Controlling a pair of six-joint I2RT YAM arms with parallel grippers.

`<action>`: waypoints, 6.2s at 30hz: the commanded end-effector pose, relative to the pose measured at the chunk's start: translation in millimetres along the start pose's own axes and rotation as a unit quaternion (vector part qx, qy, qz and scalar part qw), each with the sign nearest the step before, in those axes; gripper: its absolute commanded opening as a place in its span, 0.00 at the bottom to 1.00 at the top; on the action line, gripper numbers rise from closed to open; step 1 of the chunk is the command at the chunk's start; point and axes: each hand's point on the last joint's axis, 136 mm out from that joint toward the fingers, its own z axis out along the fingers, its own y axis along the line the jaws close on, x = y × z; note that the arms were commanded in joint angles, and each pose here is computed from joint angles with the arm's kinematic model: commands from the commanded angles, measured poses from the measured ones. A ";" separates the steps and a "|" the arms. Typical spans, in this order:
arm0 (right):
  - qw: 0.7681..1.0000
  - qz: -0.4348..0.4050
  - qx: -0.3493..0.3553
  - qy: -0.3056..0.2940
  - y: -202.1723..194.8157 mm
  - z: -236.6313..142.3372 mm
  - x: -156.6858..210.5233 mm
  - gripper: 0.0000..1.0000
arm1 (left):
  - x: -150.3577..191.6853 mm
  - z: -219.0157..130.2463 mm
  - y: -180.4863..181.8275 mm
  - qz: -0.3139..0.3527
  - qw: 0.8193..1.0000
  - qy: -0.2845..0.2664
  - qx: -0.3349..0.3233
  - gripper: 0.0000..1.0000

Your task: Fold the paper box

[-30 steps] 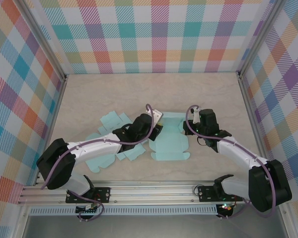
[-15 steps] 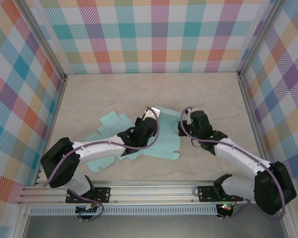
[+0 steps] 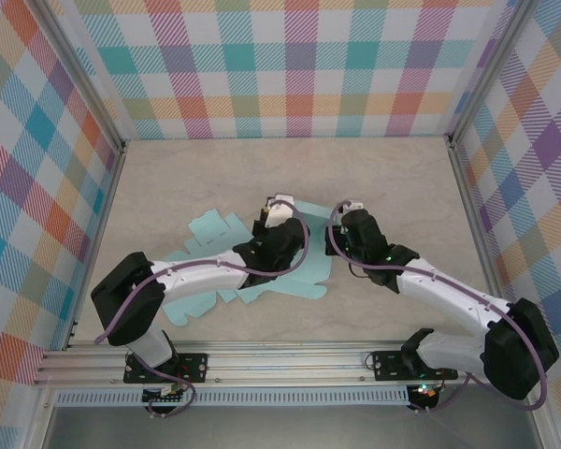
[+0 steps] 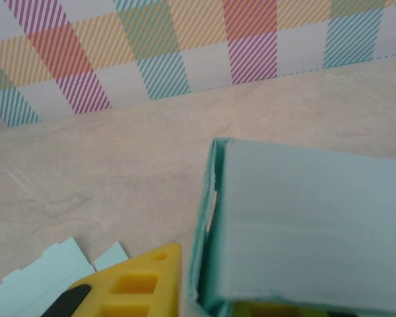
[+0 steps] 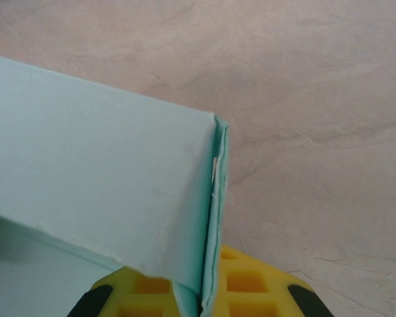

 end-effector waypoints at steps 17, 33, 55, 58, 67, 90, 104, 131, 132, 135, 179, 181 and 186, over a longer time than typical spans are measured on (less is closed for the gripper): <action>0.998 0.011 0.015 0.052 1.4 18.5 16.8 0.00 | 16.4 -12.5 16.6 -0.085 0.988 0.029 0.126 0.37; 0.998 0.033 -0.004 0.053 8.3 14.6 22.3 0.00 | 9.9 -1.2 47.5 -0.107 0.994 -0.007 -0.026 0.01; 0.997 0.018 0.043 0.065 3.0 34.1 23.3 0.00 | 48.0 -21.1 1.1 -0.121 0.978 0.114 0.129 0.59; 0.997 0.019 0.043 0.066 4.0 34.8 22.4 0.00 | 61.0 -26.7 3.7 -0.117 0.977 0.128 0.127 0.64; 0.995 0.004 0.050 0.084 2.0 30.7 25.8 0.00 | 70.4 -49.4 4.2 -0.106 0.977 0.132 0.131 0.73; 0.915 -0.006 0.085 0.394 -62.0 8.6 75.0 0.00 | 13.4 -84.3 34.8 -0.136 0.971 0.107 0.163 0.97; 0.864 -0.018 0.135 0.485 -88.6 45.8 103.5 0.12 | 21.2 -80.2 41.8 -0.123 0.974 0.118 0.149 0.96; 0.821 -0.121 0.370 0.417 -116.2 83.1 131.8 0.00 | 16.5 -58.9 65.3 -0.098 0.990 0.102 0.022 0.94; 0.820 -0.123 0.369 0.419 -115.5 84.1 133.5 0.00 | 15.8 -58.4 65.9 -0.096 0.990 0.102 0.019 0.94; 0.821 -0.123 0.361 0.425 -114.5 83.6 136.8 0.00 | 16.5 -57.0 67.1 -0.086 0.991 0.105 0.008 0.91; 0.990 0.066 -0.004 0.122 -42.1 -152.4 61.8 1.00 | 110.6 102.2 -40.8 -0.019 0.936 0.335 0.104 0.51; 0.984 0.086 -0.019 0.157 -40.5 -135.6 88.9 0.85 | 115.6 104.2 -46.1 -0.020 0.932 0.344 0.111 0.50; 0.970 0.145 -0.071 0.184 -28.2 -89.0 127.3 0.50 | 128.1 104.4 -49.1 -0.014 0.925 0.362 0.112 0.41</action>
